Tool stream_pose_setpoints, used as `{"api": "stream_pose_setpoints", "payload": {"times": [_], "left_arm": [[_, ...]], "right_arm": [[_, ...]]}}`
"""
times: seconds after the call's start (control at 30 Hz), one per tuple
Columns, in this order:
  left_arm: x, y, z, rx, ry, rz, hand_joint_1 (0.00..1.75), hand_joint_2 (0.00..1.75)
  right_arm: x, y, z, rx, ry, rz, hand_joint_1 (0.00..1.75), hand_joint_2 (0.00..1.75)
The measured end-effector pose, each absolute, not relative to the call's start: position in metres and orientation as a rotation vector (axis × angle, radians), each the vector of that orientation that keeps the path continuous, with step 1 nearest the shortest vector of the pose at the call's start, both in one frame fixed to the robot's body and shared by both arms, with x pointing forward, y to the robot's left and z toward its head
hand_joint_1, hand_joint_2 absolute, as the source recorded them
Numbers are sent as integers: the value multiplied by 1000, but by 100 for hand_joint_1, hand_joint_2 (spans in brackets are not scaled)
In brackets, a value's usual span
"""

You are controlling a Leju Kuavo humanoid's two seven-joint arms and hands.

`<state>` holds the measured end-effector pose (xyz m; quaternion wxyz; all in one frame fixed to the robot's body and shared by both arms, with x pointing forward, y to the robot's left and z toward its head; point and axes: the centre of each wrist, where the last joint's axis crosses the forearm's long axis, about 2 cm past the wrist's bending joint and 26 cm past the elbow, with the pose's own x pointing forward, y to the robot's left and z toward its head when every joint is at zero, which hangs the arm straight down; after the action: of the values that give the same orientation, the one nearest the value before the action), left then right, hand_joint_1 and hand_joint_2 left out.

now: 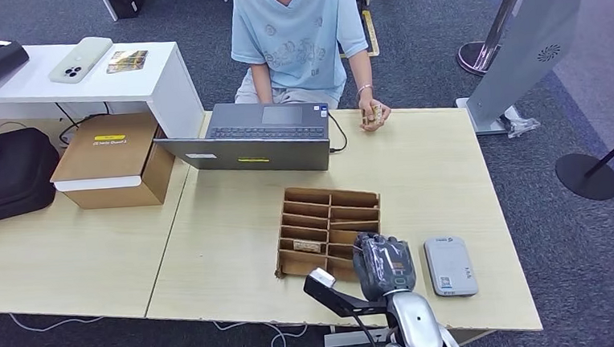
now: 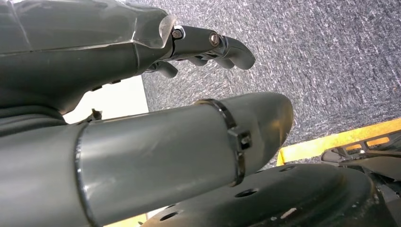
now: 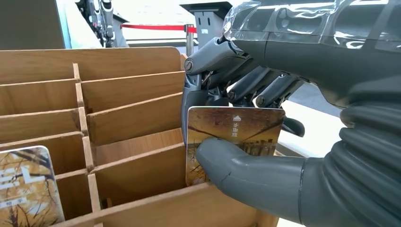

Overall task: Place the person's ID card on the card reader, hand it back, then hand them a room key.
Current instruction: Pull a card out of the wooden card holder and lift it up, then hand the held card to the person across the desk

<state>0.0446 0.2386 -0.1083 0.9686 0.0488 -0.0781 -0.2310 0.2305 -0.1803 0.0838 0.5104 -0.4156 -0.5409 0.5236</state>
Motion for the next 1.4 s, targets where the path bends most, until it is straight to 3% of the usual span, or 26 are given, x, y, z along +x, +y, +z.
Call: {"api": "stream_pose_setpoints", "payload": {"times": [0.37, 0.6, 0.73, 0.87, 1.13, 1.4], "left_arm": [[45, 239, -108, 100, -158, -469, 0, 0], [45, 239, -108, 106, -159, -471, 0, 0], [45, 239, -108, 107, -160, -474, 0, 0], [45, 239, -108, 105, -169, -477, 0, 0], [46, 241, -108, 106, -184, -492, 0, 0], [49, 243, -108, 98, -184, -511, 0, 0]], "right_arm": [[227, -182, 91, -991, -1412, 1195, 175, 175], [228, -183, 115, -932, -1639, 1048, 175, 175], [231, -186, 135, -768, -1826, 931, 175, 175], [242, -191, 154, -418, -2012, 796, 175, 175], [306, -196, 210, -7, -2164, 774, 175, 175], [399, -186, 281, 186, -2043, 766, 175, 175]]}}
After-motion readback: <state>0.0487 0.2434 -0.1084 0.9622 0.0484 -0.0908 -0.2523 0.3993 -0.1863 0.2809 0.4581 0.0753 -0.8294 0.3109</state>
